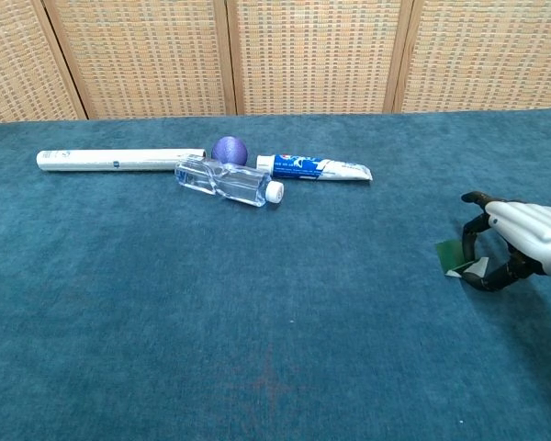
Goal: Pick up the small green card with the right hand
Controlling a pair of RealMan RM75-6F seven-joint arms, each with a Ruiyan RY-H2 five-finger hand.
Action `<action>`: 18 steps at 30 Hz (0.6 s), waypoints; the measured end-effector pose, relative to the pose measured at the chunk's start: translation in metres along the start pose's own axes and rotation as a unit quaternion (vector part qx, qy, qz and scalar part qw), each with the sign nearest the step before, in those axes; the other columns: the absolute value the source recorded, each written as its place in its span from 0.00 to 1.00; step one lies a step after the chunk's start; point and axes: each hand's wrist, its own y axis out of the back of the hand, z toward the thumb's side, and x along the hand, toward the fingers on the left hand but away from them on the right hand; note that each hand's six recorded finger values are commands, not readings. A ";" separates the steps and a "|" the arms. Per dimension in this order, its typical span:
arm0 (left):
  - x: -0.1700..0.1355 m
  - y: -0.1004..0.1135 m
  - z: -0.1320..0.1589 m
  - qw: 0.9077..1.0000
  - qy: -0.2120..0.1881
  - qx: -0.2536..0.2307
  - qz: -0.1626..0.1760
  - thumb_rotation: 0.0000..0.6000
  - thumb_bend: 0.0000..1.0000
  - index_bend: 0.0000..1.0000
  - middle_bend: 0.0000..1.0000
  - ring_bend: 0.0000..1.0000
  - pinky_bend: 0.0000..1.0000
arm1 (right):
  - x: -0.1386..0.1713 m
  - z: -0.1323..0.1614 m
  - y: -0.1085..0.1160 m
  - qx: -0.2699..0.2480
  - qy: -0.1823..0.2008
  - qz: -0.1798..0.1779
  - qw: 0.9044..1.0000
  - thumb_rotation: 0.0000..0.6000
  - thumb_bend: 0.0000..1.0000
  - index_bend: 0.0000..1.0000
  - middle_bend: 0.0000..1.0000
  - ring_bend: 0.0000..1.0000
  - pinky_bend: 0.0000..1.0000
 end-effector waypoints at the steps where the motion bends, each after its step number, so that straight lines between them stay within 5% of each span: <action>1: 0.000 0.000 0.000 1.000 0.000 0.000 0.000 1.00 0.08 0.00 0.00 0.00 0.00 | 0.000 0.000 0.000 0.000 0.000 0.000 1.000 1.00 0.39 0.58 0.00 0.00 0.00; 18: -0.001 0.001 0.002 1.000 -0.004 -0.001 0.001 1.00 0.08 0.00 0.00 0.00 0.00 | 0.006 -0.002 0.001 0.003 -0.002 0.004 1.000 1.00 0.41 0.64 0.02 0.00 0.00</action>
